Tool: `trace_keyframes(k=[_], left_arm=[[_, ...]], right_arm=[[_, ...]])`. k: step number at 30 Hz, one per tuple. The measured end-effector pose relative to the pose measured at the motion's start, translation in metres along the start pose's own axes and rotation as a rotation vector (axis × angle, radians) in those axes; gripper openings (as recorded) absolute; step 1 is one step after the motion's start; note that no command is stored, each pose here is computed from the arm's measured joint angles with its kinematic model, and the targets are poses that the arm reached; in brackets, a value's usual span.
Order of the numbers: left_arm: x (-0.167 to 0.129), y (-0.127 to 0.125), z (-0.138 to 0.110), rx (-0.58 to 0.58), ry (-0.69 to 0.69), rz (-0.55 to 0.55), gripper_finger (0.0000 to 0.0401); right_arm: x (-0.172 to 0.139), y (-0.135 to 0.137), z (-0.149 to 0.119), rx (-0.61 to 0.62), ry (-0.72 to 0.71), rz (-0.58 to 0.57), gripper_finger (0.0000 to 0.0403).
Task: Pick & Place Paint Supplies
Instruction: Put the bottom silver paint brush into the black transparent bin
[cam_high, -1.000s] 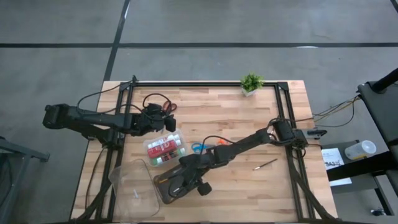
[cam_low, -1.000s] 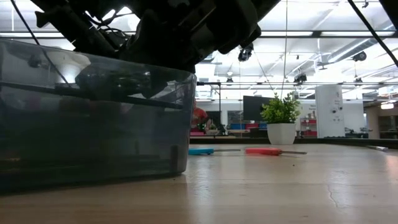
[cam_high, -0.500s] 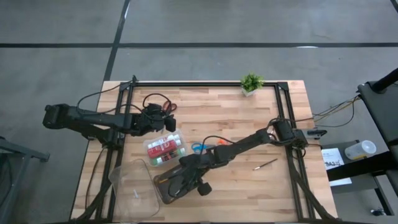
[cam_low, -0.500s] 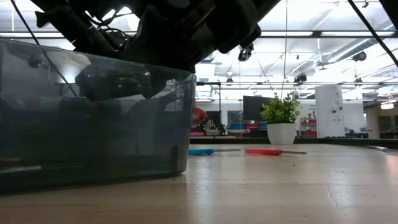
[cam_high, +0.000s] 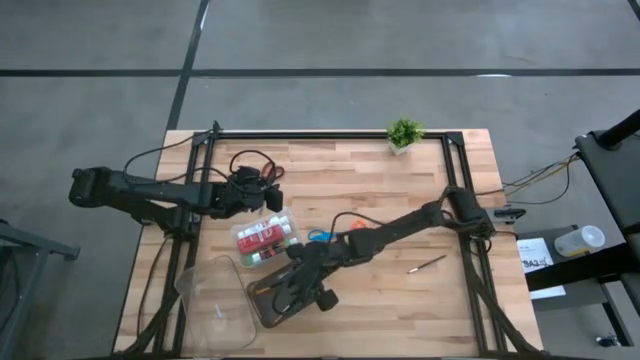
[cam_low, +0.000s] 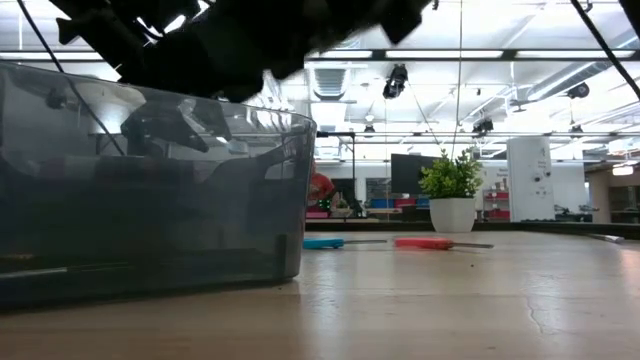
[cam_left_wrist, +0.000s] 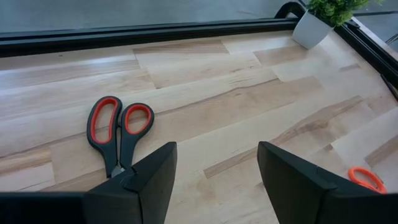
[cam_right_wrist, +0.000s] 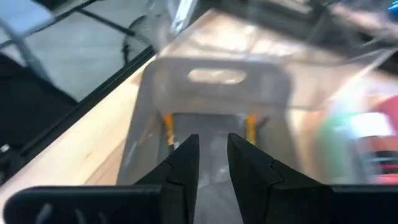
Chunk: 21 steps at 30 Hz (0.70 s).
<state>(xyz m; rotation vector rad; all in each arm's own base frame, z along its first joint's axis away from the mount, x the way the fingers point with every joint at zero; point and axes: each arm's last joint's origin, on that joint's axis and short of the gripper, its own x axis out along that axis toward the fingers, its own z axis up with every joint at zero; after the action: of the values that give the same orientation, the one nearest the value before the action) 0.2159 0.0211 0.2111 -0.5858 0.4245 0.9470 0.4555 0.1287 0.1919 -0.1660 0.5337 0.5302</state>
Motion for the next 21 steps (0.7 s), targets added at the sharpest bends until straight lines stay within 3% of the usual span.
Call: trace_keyframes(k=[5, 9, 17, 21], left_arm=[[0.000, 0.000, 0.000, 0.000, 0.000, 0.000, 0.0232], [0.000, 0.000, 0.000, 0.000, 0.000, 0.000, 0.0232], [0.000, 0.000, 0.000, 0.000, 0.000, -0.001, 0.0232], [0.000, 0.000, 0.000, 0.000, 0.000, 0.000, 0.0232]], right_arm=[[-0.030, 0.003, 0.010, -0.011, 0.011, -0.087, 0.0081], [-0.057, 0.010, 0.004, 0.030, 0.018, -0.121, 0.0082], [-0.113, 0.033, -0.045, 0.085, 0.061, -0.158, 0.0082], [-0.145, 0.049, -0.071, 0.163, 0.018, -0.241, 0.0082]])
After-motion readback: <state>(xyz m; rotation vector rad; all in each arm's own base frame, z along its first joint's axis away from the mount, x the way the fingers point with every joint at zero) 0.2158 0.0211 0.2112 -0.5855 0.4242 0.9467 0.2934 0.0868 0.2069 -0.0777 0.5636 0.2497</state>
